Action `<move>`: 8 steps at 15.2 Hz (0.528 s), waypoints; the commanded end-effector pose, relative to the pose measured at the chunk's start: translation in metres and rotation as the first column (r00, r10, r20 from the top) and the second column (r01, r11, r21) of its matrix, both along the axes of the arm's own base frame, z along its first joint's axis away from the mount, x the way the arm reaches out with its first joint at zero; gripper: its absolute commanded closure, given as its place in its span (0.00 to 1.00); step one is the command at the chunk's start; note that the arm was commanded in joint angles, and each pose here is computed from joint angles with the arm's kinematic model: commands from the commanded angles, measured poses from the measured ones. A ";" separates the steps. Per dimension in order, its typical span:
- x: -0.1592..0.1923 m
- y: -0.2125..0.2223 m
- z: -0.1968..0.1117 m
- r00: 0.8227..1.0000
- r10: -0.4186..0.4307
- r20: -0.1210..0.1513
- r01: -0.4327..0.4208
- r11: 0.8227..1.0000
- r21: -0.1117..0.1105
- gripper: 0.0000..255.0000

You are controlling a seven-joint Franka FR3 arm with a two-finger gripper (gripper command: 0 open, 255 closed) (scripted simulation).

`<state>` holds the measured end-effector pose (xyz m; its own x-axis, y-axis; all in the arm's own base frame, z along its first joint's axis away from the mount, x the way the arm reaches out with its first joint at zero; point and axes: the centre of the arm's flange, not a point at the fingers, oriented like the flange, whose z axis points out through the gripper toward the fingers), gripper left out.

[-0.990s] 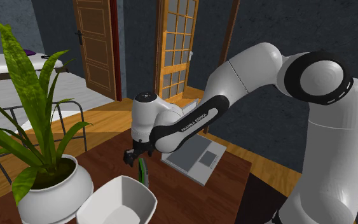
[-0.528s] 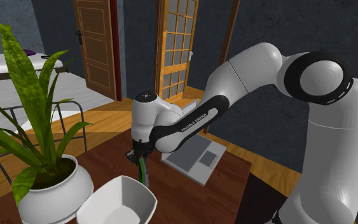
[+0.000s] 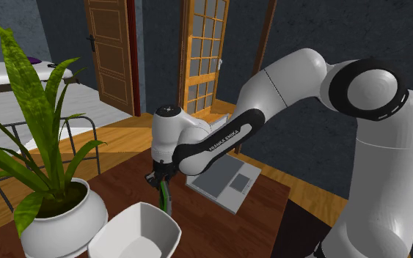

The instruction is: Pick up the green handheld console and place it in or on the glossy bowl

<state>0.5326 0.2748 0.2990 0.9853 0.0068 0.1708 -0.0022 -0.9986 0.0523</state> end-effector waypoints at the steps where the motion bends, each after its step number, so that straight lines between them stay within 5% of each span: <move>1: 0.000 0.000 0.008 1.000 0.000 0.000 0.000 1.000 0.000 1.00; 8: 0.000 0.000 0.045 1.000 0.000 0.000 0.000 1.000 0.000 1.00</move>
